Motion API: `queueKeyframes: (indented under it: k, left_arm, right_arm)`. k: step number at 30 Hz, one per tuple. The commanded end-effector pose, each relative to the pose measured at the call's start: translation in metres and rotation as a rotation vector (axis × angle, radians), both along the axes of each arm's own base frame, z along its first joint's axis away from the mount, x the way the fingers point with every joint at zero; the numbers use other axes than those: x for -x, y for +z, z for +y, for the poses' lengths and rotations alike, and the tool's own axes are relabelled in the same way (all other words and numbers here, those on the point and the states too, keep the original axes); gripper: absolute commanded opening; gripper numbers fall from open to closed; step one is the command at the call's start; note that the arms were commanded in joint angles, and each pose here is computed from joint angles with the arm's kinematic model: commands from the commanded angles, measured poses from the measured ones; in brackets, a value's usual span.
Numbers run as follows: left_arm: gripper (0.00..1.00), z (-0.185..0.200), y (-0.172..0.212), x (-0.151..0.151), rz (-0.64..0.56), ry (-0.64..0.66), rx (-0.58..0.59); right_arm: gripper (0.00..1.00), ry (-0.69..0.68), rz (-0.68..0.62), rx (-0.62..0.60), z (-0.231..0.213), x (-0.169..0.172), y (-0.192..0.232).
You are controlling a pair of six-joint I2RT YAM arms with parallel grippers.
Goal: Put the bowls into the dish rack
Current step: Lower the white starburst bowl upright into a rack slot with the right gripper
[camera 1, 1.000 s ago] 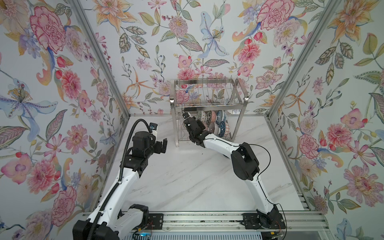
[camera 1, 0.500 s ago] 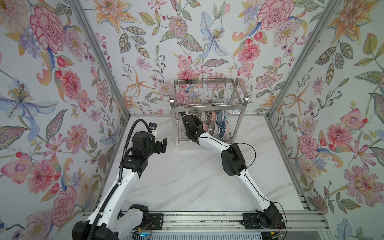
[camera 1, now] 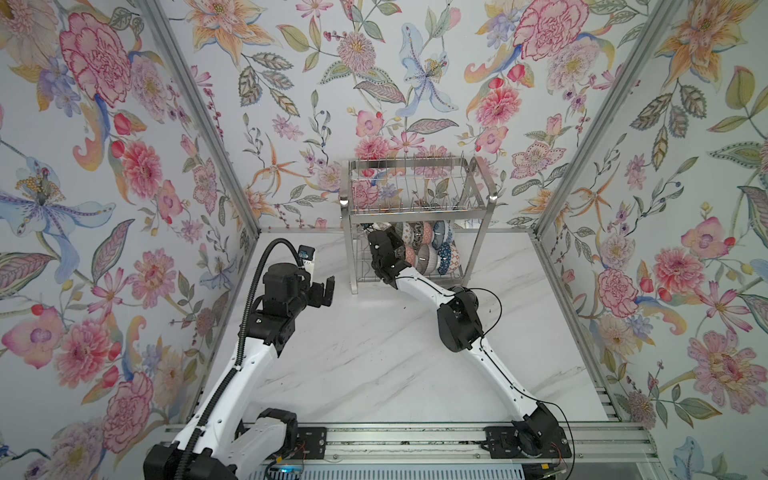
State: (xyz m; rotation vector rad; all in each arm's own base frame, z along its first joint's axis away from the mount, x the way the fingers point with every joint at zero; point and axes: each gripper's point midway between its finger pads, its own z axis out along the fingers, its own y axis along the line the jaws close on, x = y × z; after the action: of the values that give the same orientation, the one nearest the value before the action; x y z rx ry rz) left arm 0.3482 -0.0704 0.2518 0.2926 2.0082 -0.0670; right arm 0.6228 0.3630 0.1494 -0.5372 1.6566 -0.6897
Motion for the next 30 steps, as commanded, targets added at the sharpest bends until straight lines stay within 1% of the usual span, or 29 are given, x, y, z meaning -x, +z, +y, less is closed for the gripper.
queueKeyframes:
  k: [1, 9, 15, 17, 21, 30]
  left_arm:
    - [0.99, 0.003, 0.003, 0.001, -0.017, -0.002, 0.001]
    - [0.99, 0.004, 0.001, 0.001, -0.014, -0.002, 0.006]
    - [0.99, 0.004, 0.001, 0.001, -0.013, -0.001, 0.008]
    - [0.99, 0.005, 0.0, 0.001, -0.01, 0.0, 0.009]
    - [0.99, 0.005, -0.001, 0.001, -0.01, -0.001, 0.01]
    - [0.99, 0.006, -0.001, 0.001, -0.009, 0.003, 0.012]
  right_arm:
    - [0.0, -0.01, -0.069, -0.053, -0.004, -0.008, 0.014]
    - [0.0, 0.001, -0.05, -0.04, -0.01, -0.017, 0.002]
    - [0.0, 0.027, -0.036, -0.035, -0.006, -0.018, -0.004]
    - [0.04, 0.036, -0.033, -0.034, -0.004, -0.018, -0.006]
    - [0.06, 0.039, -0.031, -0.032, -0.004, -0.018, -0.008]
    - [0.17, 0.06, -0.032, -0.027, 0.006, -0.014, -0.01]
